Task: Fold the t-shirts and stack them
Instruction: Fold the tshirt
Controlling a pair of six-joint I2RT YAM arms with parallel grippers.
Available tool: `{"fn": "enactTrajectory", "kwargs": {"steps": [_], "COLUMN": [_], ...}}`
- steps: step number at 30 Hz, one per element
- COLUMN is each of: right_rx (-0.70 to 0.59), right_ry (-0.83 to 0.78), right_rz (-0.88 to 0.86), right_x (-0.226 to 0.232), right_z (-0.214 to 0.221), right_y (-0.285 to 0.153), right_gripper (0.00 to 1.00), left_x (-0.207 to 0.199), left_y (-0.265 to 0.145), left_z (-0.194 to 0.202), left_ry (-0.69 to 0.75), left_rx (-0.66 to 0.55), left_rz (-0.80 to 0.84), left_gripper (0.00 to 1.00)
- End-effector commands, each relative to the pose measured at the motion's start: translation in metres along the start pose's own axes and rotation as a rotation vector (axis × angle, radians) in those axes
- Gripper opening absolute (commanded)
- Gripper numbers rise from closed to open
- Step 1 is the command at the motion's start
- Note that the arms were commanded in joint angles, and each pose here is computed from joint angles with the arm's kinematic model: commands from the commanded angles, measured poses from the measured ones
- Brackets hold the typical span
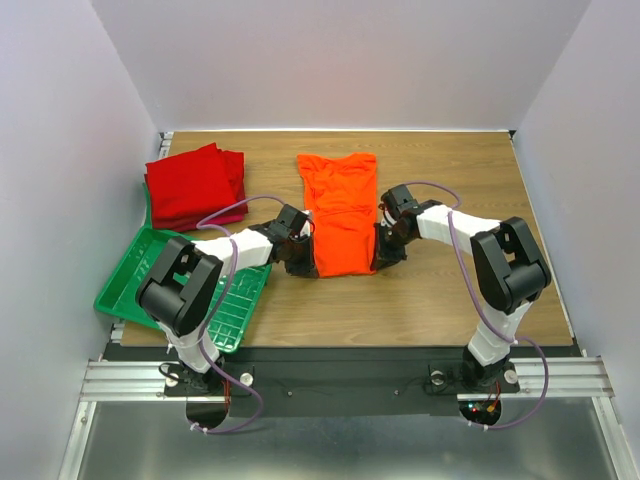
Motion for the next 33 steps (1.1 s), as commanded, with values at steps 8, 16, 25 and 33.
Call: {"fn": "enactTrajectory", "kwargs": {"steps": [8,16,25,33], "right_rx": [0.04,0.073,0.098,0.099], "right_ry": [0.023,0.038,0.037,0.039], "right_rz": [-0.032,-0.069,-0.095,-0.097], "right_x": [-0.001,-0.004,0.001,0.009], "right_z": [0.031,0.067,0.118,0.151], "right_y": [-0.022,-0.038,-0.05,-0.056], "right_gripper": [0.0,0.0,0.0,0.0], "left_x": [0.004,0.003,-0.015,-0.025], "left_y": [-0.025,-0.033,-0.061,-0.07], "left_z": [0.02,0.062,0.085,0.124], "left_ry": [0.041,0.054,0.026,-0.006], "left_rx": [-0.004,0.028,-0.024,-0.009], "left_rz": [-0.005,0.016,0.111,0.153], "left_gripper": [0.0,0.0,0.0,0.0]}}
Point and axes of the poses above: each gripper's point midway between its finger pads, its own y axis out along the fingers, its own x axis along the line the jaws close on, z = x × y, the point moved 4 cm from there along -y, back along the fingers, and after that the axes turned 1 degree about y, right-handed, at the moved point
